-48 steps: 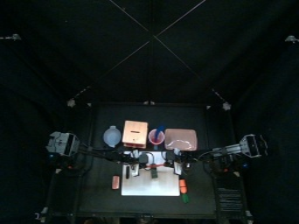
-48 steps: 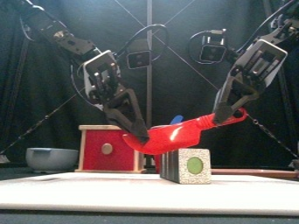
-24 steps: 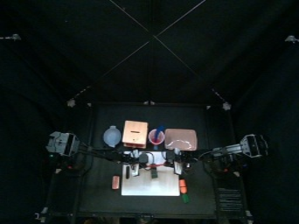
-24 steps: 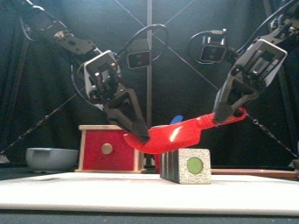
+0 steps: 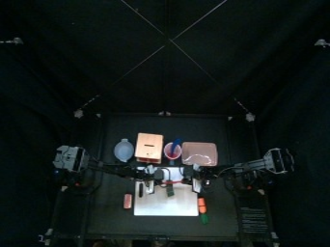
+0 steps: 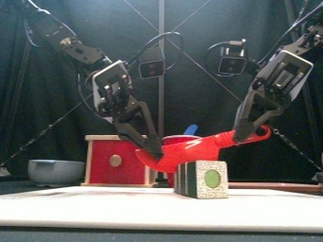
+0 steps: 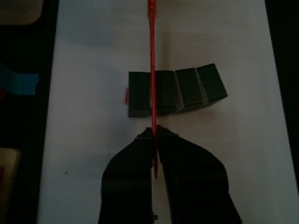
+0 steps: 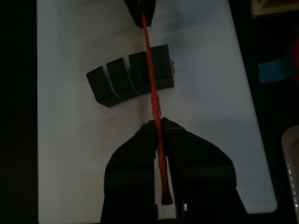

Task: Place sushi on board then cut the sushi with the knife then place the pieces on the plate
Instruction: Cut the sushi into 4 pieces

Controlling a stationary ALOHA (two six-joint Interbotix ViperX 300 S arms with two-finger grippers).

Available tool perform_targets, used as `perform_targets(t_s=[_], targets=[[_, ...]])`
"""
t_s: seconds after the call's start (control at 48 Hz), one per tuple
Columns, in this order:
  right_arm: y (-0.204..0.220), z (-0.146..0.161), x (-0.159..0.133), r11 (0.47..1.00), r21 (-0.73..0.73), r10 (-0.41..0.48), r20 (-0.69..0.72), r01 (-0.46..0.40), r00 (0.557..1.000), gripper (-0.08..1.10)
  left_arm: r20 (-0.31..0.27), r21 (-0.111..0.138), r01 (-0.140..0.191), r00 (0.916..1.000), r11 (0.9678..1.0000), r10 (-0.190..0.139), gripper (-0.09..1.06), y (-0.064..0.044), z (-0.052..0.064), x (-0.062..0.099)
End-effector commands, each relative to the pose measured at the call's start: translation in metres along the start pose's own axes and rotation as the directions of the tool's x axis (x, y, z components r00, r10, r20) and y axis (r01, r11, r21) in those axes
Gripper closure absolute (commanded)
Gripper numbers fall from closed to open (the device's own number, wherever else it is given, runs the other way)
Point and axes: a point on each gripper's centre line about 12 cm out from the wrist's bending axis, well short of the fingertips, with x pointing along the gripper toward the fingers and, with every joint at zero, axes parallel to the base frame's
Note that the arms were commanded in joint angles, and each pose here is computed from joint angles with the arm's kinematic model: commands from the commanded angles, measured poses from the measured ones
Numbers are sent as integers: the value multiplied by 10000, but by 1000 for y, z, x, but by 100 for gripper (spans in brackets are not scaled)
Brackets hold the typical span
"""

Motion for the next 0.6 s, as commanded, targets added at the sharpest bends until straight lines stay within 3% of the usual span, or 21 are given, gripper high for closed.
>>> perform_targets(t_s=[0.021, 0.375, 0.604], targets=[[-2, 0, -1, 10000, 89, -34, 11, 34, 10000, 66, 155, -21, 4, 9999, 10000, -3, 56, 0, 7, -1], [-7, -22, 20, 9989, 381, -246, -946, 283, 9952, 66, -136, -91, -134, 9998, 9999, 133, 56, 7, 0, 9], [-10, -26, 29, 9982, 430, -354, -1182, 407, 9924, 66, -176, -205, -313, 9994, 9993, 310, 56, 17, -1, 10]])
